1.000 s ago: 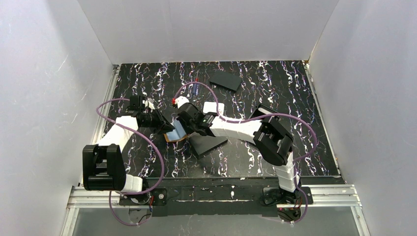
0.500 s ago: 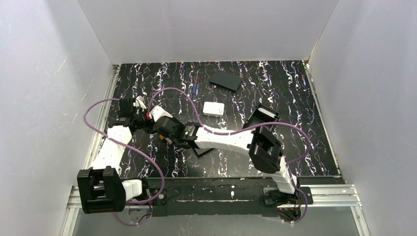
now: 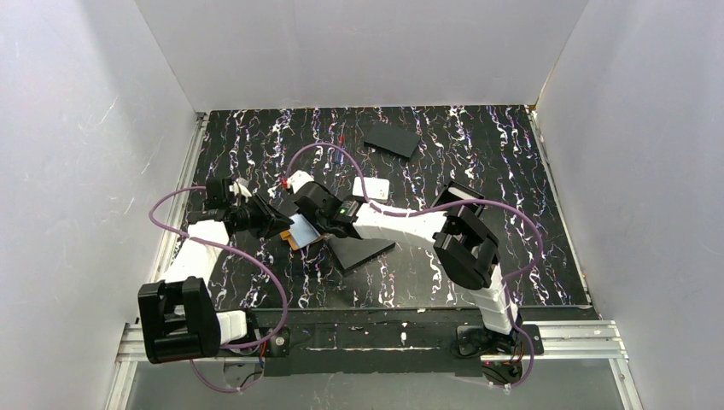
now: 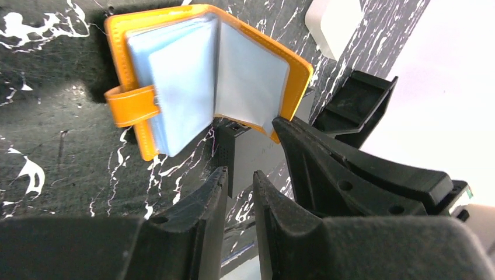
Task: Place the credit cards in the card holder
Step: Open the card holder at the center of the board.
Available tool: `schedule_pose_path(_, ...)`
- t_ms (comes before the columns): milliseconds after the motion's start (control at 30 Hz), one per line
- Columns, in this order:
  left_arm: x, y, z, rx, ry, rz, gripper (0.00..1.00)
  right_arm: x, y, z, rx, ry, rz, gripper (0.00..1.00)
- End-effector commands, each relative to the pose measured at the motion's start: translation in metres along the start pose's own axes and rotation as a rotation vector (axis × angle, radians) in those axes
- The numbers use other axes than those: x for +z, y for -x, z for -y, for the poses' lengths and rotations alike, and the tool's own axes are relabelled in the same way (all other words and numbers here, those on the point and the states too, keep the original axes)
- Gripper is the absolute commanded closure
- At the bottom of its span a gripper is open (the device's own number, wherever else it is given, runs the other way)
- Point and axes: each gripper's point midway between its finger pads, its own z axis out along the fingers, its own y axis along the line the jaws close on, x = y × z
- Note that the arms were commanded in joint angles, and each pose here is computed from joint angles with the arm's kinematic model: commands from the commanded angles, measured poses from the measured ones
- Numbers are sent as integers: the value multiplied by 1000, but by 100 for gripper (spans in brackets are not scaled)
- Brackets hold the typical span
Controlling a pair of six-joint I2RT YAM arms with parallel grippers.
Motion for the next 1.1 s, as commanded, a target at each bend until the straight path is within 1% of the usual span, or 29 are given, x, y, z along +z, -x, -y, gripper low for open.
schedule_pose_path(0,3,-6,12,-19,-94,-59,79,-22,28,-17,32,65,86,99)
schedule_pose_path(133,7,-6,26,-8,-162,-122,81,-22,29,-19,57,98,90,99)
schedule_pose_path(300,25,-4,13,-48,-120,-181,93,-20,30,-17,101,140,95,99)
schedule_pose_path(400,35,-4,4,-78,-98,-206,97,-19,30,-14,120,152,91,99)
schedule_pose_path(567,45,1,3,-85,-100,-215,98,-14,28,-9,168,197,88,99)
schedule_pose_path(767,64,0,1,-98,-92,-278,99,-4,22,-6,208,242,70,99)
schedule_pose_path(867,73,0,-4,-136,-81,-309,100,0,19,-4,238,271,62,99)
schedule_pose_path(1067,82,-1,-31,-158,49,-320,100,10,6,9,311,333,23,99)
